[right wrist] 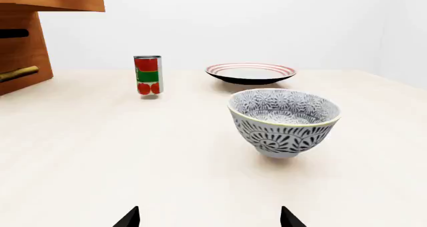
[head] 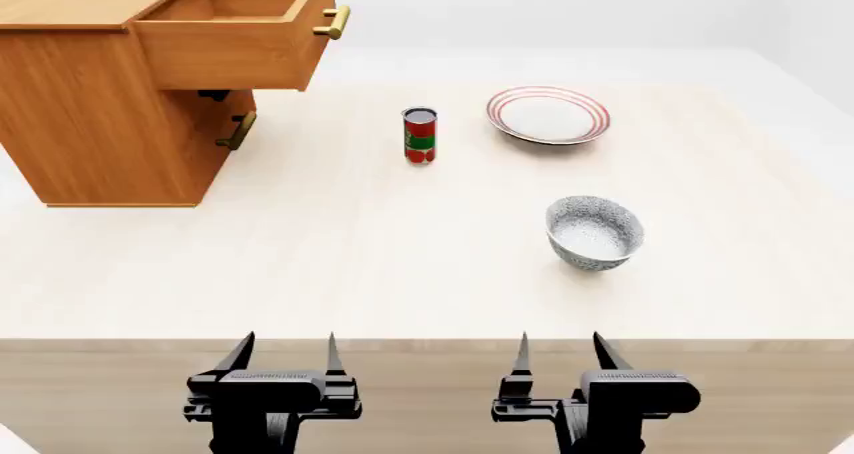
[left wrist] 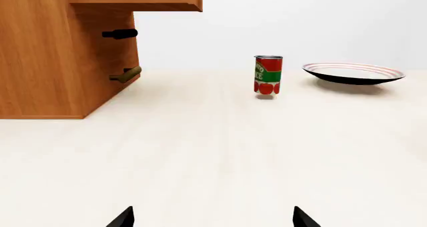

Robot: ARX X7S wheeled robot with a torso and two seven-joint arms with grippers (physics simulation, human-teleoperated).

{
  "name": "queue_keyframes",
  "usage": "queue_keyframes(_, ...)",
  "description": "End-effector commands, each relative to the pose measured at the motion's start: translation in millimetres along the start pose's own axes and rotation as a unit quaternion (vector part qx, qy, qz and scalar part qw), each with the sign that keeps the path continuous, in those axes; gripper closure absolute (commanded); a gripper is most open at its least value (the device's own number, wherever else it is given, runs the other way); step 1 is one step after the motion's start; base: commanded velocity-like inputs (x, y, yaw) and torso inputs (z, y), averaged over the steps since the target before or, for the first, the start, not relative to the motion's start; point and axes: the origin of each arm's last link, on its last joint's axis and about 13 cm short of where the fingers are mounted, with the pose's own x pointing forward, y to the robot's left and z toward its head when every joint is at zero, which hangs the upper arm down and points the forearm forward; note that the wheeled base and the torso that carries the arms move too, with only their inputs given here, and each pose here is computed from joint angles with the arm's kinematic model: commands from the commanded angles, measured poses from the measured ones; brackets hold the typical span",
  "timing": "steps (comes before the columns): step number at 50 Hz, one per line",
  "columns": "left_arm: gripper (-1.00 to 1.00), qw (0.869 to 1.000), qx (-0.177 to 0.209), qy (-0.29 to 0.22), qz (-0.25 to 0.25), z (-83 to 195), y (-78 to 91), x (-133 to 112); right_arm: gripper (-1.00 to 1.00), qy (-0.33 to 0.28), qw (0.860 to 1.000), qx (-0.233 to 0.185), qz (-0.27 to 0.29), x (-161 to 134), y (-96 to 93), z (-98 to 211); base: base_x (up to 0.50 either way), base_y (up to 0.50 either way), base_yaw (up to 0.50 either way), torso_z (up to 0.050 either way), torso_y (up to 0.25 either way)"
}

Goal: Put the bowl in the top drawer of the cabinet.

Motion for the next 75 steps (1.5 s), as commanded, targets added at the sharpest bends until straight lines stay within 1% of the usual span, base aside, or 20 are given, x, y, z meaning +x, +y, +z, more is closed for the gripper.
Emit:
queue_keyframes(1, -1.0, 1.0, 0.0, 0.0, 0.0, 0.1, 0.0, -0.1, -1.0, 0.001, 1.0, 0.0, 0.0, 1.1, 1.0, 0.0, 0.0, 0.0, 0.0, 0.0, 0.0)
queue_keyframes(7, -1.0, 1.0, 0.002, -0.003, -0.001, 0.7, -0.2, -1.2, -1.0, 0.004, 1.0, 0.0, 0.002, 0.4, 0.9, -0.3, 0.0, 0.08, 0.0, 0.0, 0.0)
queue_keyframes(22, -1.0, 1.0, 0.003, -0.001, -0.003, 0.5, -0.3, -3.7, -1.0, 0.006, 1.0, 0.001, 0.002, 0.8, 1.1, -0.6, 0.0, 0.5, 0.0, 0.0, 0.0)
queue_keyframes(48, -1.0, 1.0, -0.002, 0.003, -0.006, 0.6, 0.0, -0.6, -1.0, 0.012, 1.0, 0.01, 0.001, 2.6, 1.1, -1.0, 0.0, 0.5, 0.0, 0.0, 0.0)
queue_keyframes(50, -1.0, 1.0, -0.003, 0.006, -0.009, 1.0, 0.1, -0.9, -1.0, 0.013, 1.0, 0.011, 0.0, 2.9, 0.8, -0.3, 0.0, 0.0, 0.0, 0.0, 0.0)
queue_keyframes(53, -1.0, 1.0, -0.013, 0.016, -0.015, 3.0, 1.4, -0.2, -1.0, 0.021, 0.999, 0.027, -0.015, 2.4, -2.5, 0.6, 0.0, 0.0, 0.0, 0.0, 0.0)
queue_keyframes(58, -1.0, 1.0, -0.004, 0.015, -0.015, 8.1, 2.3, -0.8, -1.0, 0.026, 0.999, 0.021, -0.019, 2.7, -4.4, 4.6, 0.0, 0.0, 0.0, 0.0, 0.0)
queue_keyframes(60, -1.0, 1.0, 0.0, 0.012, -0.012, 13.2, 3.6, -1.1, -1.0, 0.025, 0.999, 0.018, -0.024, 0.5, -7.2, 9.5, 0.0, 0.0, 0.0, 0.0, 0.0)
queue_keyframes(64, -1.0, 1.0, -0.005, 0.005, -0.015, 28.8, 5.8, -1.9, -1.0, 0.026, 0.999, 0.014, -0.031, -4.6, -13.0, 24.9, 0.0, 0.0, 0.0, 0.0, 0.0)
queue_keyframes(68, -1.0, 0.999, -0.034, -0.001, -0.035, 53.1, 6.9, -0.1, -1.0, 0.005, 0.999, -0.007, -0.031, -2.0, -17.9, 55.3, 0.0, 0.0, 0.0, 0.0, 0.0)
queue_keyframes(75, -1.0, 0.995, -0.039, -0.032, -0.083, 99.9, 7.2, 0.6, -1.0, -0.027, 0.999, -0.032, -0.003, 7.9, -20.1, 114.3, 0.0, 0.0, 0.0, 0.0, 0.0)
